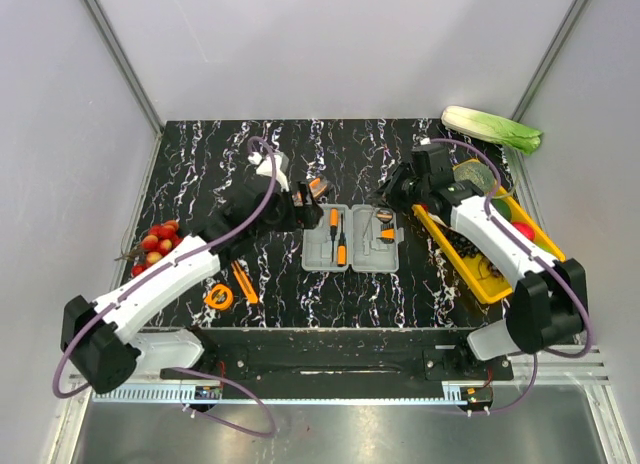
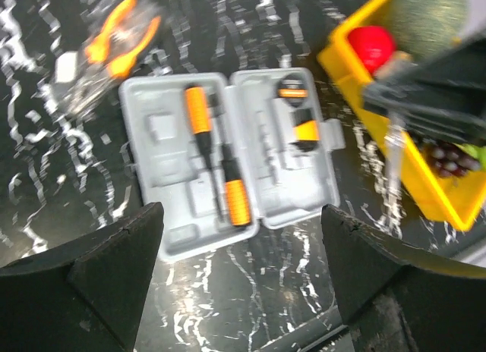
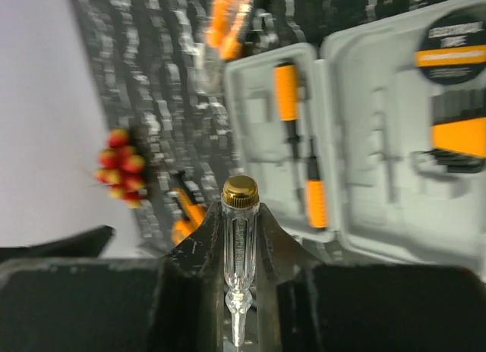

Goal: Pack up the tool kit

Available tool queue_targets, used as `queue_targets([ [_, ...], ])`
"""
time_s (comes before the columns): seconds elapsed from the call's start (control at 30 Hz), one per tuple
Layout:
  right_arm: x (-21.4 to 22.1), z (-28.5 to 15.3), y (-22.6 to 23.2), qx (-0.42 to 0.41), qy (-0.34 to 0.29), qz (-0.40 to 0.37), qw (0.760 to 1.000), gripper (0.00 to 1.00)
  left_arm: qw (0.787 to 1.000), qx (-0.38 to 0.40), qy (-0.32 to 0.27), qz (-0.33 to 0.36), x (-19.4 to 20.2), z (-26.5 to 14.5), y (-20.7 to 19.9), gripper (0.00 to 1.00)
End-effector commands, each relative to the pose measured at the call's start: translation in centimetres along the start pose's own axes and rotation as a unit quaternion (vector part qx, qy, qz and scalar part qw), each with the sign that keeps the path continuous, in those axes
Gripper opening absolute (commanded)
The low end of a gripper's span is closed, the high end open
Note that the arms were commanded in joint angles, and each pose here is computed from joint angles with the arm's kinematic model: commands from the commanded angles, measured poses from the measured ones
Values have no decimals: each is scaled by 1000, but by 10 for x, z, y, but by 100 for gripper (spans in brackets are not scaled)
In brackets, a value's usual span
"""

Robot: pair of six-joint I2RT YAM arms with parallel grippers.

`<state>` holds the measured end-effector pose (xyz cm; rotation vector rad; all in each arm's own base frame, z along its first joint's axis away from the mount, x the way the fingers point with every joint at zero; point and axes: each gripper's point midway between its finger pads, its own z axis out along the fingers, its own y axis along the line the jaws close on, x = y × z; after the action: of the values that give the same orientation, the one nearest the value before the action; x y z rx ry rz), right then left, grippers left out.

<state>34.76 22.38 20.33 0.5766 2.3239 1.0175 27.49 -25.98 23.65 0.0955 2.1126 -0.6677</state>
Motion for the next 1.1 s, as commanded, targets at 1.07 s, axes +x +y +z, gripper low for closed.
queue_targets([
  [1.07, 8, 90, -104, 275, -37, -311, 909, 0, 969, -78, 217, -90, 85, 75, 89, 79],
])
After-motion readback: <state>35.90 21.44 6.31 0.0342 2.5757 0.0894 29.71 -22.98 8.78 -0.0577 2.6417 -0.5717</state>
